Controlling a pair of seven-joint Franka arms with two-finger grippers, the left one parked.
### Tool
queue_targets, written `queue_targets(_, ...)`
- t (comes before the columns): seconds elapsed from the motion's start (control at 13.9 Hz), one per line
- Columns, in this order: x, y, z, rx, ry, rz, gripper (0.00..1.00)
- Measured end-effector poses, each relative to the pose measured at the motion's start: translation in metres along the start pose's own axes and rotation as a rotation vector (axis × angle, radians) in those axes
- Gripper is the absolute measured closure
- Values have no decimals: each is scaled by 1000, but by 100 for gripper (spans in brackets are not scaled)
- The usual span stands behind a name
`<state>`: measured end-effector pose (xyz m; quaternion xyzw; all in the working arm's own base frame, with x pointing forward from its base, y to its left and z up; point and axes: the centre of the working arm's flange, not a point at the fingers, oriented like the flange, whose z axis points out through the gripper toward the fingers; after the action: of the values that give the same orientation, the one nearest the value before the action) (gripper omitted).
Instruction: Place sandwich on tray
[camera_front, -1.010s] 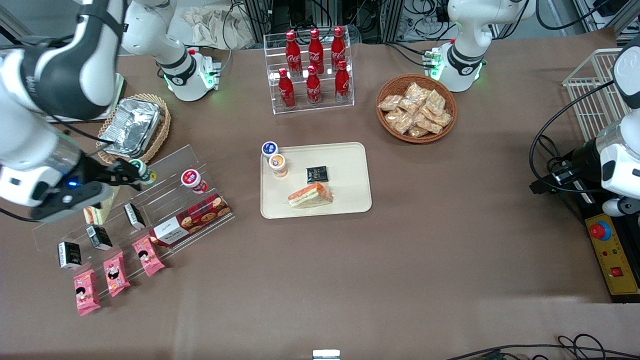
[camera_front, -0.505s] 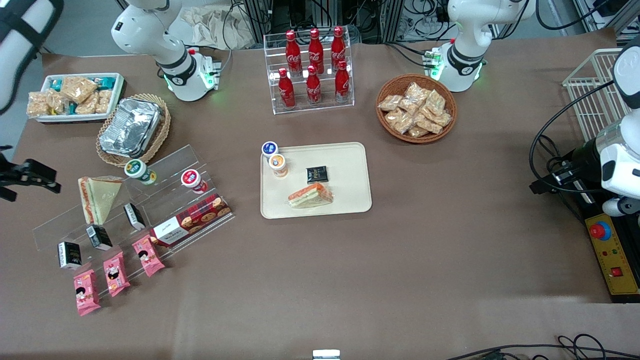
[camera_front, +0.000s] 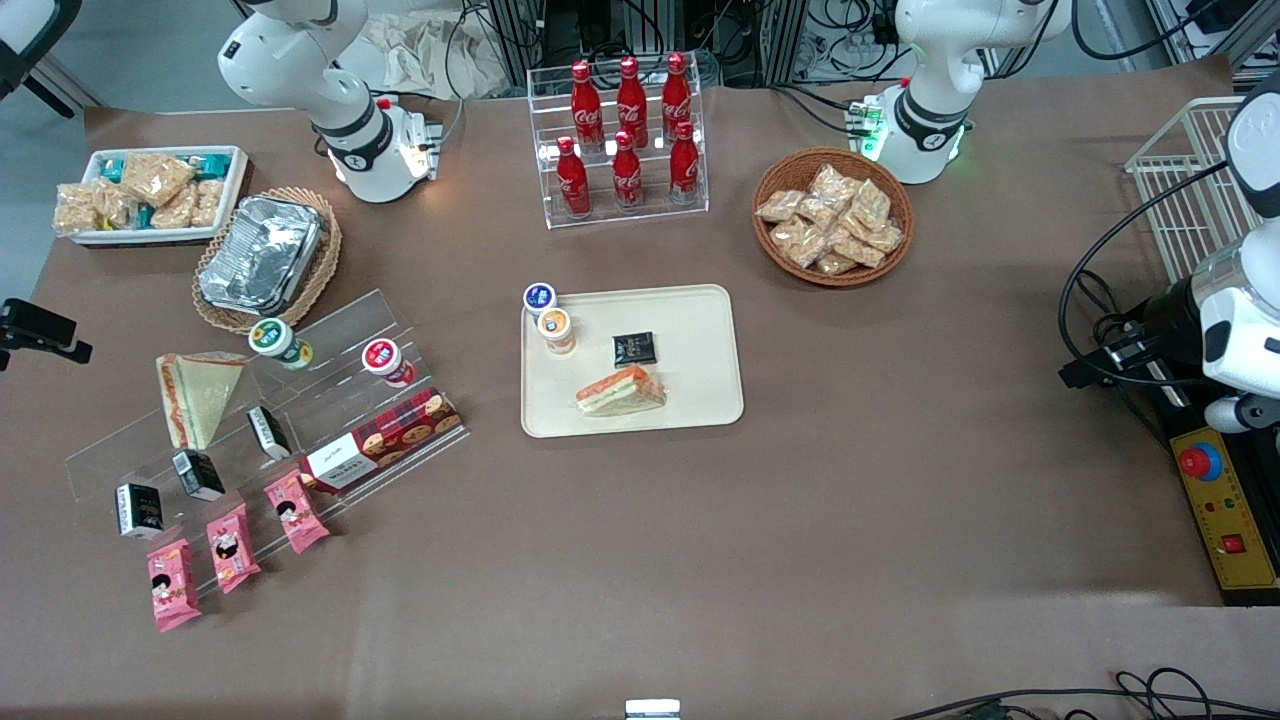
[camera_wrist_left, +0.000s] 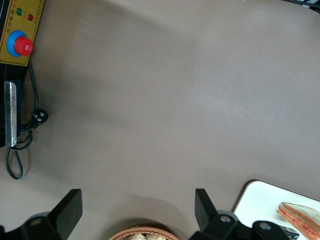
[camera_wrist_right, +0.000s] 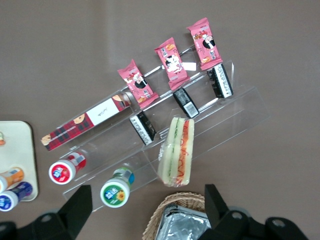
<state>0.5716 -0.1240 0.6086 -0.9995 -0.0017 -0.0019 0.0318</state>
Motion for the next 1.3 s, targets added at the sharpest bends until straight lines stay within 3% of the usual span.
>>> queue_targets(0.29, 12, -34, 0, 36, -70, 79, 0)
queue_targets(0.58, 17, -67, -4, 53, -96, 56, 0)
queue_targets(0.87, 18, -104, 6, -1, -156, -15, 0)
queue_targets(1.15, 6, -122, -8, -42, -163, -28, 0)
queue_targets(1.3, -4, -126, -18, -25, -150, -29, 0)
